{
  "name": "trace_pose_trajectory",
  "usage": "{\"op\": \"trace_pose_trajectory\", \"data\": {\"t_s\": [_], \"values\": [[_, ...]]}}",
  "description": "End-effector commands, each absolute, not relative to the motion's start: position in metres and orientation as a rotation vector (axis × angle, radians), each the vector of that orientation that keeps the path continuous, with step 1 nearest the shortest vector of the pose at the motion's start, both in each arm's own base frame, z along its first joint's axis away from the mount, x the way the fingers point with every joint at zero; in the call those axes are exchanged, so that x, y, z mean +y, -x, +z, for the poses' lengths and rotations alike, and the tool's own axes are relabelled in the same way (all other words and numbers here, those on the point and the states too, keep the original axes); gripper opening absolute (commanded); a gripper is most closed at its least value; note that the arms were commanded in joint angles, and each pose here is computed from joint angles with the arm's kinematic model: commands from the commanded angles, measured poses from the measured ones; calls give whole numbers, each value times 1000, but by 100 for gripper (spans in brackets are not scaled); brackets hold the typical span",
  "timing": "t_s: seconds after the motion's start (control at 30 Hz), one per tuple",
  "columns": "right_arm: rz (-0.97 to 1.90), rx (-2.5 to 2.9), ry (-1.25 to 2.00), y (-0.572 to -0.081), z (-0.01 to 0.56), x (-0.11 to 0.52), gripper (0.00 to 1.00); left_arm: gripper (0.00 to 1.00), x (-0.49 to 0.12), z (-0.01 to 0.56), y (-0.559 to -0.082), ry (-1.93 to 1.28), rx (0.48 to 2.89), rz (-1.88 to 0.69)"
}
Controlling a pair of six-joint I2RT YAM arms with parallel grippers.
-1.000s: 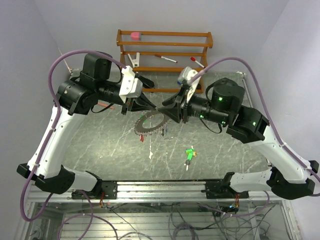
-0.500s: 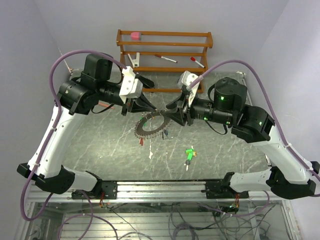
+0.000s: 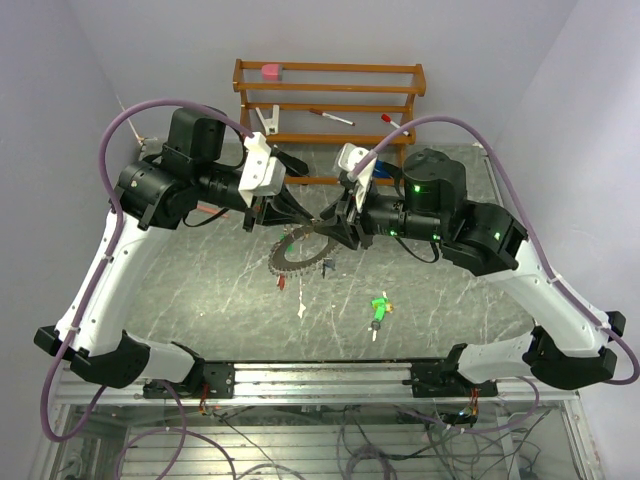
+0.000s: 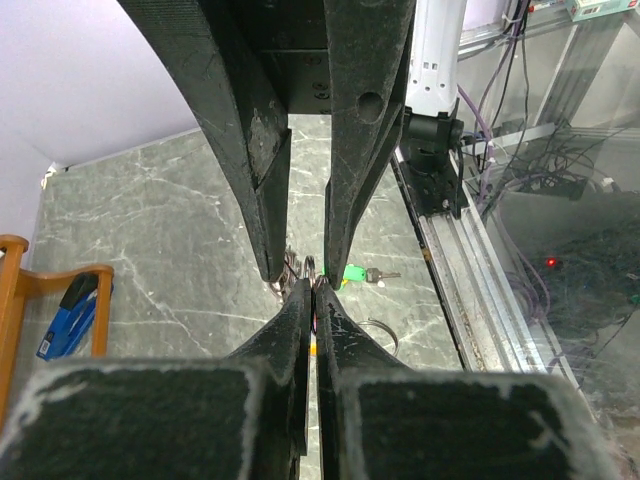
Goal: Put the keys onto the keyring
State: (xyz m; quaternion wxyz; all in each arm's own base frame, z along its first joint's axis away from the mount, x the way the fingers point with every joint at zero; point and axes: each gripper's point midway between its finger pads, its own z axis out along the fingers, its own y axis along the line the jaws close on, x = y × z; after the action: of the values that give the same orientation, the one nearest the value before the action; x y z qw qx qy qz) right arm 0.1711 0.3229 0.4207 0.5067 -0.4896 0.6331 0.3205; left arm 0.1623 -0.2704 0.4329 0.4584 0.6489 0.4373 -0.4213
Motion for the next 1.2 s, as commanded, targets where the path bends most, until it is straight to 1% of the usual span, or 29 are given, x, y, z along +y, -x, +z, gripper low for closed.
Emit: {"op": "trace_pose_trajectory", "data": {"t_s": [0.0, 0.33, 0.4, 0.43, 0.5, 0.7, 0.8, 0.87, 0.93, 1.17], "values": [[788, 1476, 1184, -167, 436, 322, 29, 7, -272, 445, -153, -1599, 1001, -1067], [802, 1477, 1190, -167, 435, 326, 20, 7, -273, 443, -153, -1600, 1006, -1074], [806, 1483, 1198, -166, 433, 327, 17, 7, -273, 444, -153, -1600, 1004, -1072], [807, 1483, 1199, -166, 432, 328, 14, 7, -273, 443, -153, -1599, 1007, -1072], [814, 1480, 1200, -165, 433, 328, 0, 7, -273, 442, -153, -1599, 1011, -1076], [812, 1462, 1168, -166, 436, 324, 0, 8, -274, 444, -157, -1585, 1022, -1064], [806, 1445, 1135, -165, 442, 318, 0, 18, -273, 445, -158, -1576, 1030, -1054], [799, 1428, 1102, -166, 447, 313, 0, 29, -273, 445, -159, -1573, 1035, -1051], [792, 1407, 1063, -167, 453, 308, 0, 37, -273, 444, -159, -1572, 1042, -1050], [786, 1359, 954, -169, 465, 295, 0, 39, -273, 441, -156, -1576, 1040, -1075]]}}
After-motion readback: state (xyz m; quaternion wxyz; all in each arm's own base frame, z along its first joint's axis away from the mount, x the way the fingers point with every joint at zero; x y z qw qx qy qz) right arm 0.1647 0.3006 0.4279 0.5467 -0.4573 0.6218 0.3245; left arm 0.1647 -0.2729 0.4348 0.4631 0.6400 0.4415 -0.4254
